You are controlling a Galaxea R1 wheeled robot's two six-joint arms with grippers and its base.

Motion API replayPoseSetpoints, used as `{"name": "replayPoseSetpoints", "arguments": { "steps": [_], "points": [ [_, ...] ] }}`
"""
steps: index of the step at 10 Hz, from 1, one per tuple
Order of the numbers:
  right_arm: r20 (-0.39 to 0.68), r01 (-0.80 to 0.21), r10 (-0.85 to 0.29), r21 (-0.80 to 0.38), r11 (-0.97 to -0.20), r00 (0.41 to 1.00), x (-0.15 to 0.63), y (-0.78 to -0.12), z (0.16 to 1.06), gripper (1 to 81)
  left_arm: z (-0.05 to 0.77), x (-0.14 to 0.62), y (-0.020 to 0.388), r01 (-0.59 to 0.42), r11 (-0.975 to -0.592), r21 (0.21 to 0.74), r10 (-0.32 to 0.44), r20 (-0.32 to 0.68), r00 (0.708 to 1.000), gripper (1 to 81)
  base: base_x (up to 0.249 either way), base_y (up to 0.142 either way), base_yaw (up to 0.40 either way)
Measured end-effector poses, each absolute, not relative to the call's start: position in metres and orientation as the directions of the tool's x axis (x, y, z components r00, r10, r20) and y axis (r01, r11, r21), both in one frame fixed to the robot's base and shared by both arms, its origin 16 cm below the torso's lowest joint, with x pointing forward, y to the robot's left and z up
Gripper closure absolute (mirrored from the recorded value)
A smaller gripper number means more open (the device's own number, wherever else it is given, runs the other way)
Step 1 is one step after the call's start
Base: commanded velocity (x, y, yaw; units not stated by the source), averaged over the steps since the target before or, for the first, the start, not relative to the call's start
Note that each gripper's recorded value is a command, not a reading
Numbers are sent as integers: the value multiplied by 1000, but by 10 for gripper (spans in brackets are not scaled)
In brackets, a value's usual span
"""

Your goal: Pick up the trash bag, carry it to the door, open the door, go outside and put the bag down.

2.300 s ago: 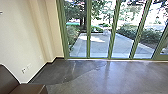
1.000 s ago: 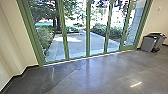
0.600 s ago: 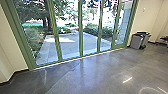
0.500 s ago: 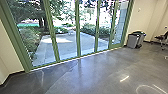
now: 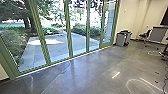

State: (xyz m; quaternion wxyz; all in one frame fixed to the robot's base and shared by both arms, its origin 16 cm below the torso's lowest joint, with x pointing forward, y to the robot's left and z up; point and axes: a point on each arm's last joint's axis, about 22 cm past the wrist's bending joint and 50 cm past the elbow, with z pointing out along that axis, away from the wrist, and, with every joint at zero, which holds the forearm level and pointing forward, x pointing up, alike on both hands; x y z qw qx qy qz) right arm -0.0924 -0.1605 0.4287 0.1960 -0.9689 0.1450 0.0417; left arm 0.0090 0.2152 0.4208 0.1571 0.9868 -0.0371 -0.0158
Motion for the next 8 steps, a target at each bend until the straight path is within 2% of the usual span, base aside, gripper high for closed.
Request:
{"name": "replayPoseSetpoints", "arguments": {
  "steps": [5,8],
  "points": [
    [-138,-297,-264,-368,-881,954,-93,-160,429,10,421,10,216,-69,-948,310,-78,-18,997,811,0,0,-178],
    [-139,-298,-264,-369,-880,954,-93,-159,429,10,421,10,216,-69,-948,310,-78,-18,997,811,0,0,0]
  ]
}}
